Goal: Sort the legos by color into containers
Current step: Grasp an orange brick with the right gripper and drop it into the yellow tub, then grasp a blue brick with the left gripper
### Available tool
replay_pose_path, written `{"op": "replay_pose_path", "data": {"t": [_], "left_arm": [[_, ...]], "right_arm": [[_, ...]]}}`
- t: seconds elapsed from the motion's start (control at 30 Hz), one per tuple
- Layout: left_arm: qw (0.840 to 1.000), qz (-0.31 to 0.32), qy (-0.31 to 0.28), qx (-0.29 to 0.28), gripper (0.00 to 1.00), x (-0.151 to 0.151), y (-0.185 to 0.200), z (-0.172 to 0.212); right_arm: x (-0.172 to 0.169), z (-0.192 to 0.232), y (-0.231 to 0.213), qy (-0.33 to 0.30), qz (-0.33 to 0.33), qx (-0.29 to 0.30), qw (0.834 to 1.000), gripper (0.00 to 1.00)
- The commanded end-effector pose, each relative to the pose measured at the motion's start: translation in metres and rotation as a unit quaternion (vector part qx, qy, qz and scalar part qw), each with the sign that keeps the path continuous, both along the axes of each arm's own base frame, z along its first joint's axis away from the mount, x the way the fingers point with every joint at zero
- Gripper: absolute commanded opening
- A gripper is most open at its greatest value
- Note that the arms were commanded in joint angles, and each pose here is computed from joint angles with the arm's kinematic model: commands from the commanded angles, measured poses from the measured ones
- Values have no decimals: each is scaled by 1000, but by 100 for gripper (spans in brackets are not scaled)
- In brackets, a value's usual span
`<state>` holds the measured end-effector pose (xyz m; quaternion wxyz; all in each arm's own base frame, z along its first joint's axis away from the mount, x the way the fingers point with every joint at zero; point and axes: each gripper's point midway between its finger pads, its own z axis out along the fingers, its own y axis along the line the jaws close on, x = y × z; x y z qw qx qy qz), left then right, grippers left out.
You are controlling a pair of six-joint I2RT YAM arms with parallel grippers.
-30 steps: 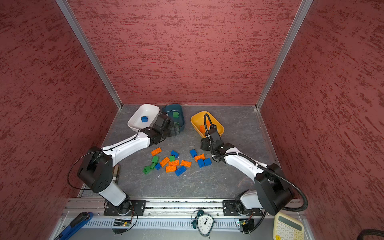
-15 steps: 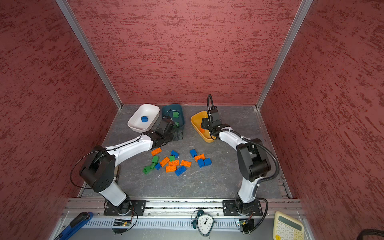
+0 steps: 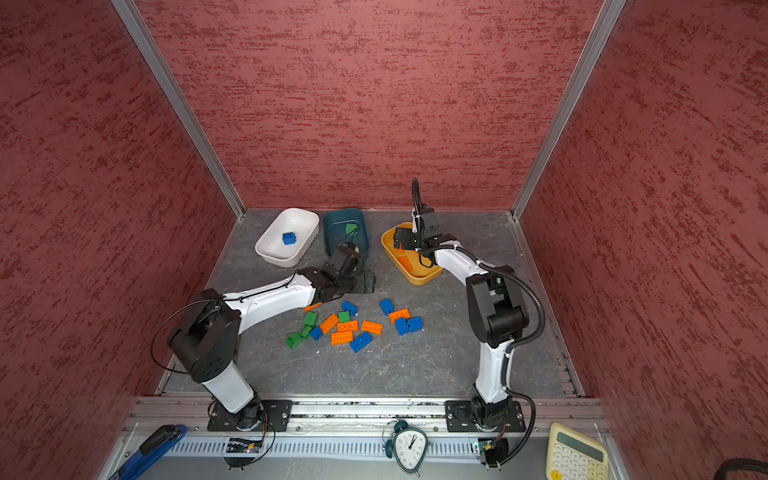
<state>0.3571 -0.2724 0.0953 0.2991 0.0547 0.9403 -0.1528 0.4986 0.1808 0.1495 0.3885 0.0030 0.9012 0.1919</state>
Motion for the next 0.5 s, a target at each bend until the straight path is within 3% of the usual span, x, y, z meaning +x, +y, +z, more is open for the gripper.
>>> {"op": "replay_pose_path", "data": {"t": [0.0, 0.27, 0.47], "left_arm": [[998, -59, 2, 12, 99, -7, -19, -2], [992, -116, 26, 31, 100, -20, -48, -19], [993, -80, 55, 63, 98, -20, -58, -30]], "right_arm": [[-22, 52, 0, -59, 15, 31, 998, 99], [-81, 64, -48, -86, -78, 36, 993, 99], [-102, 67, -66, -112, -120, 55, 985, 99]]}}
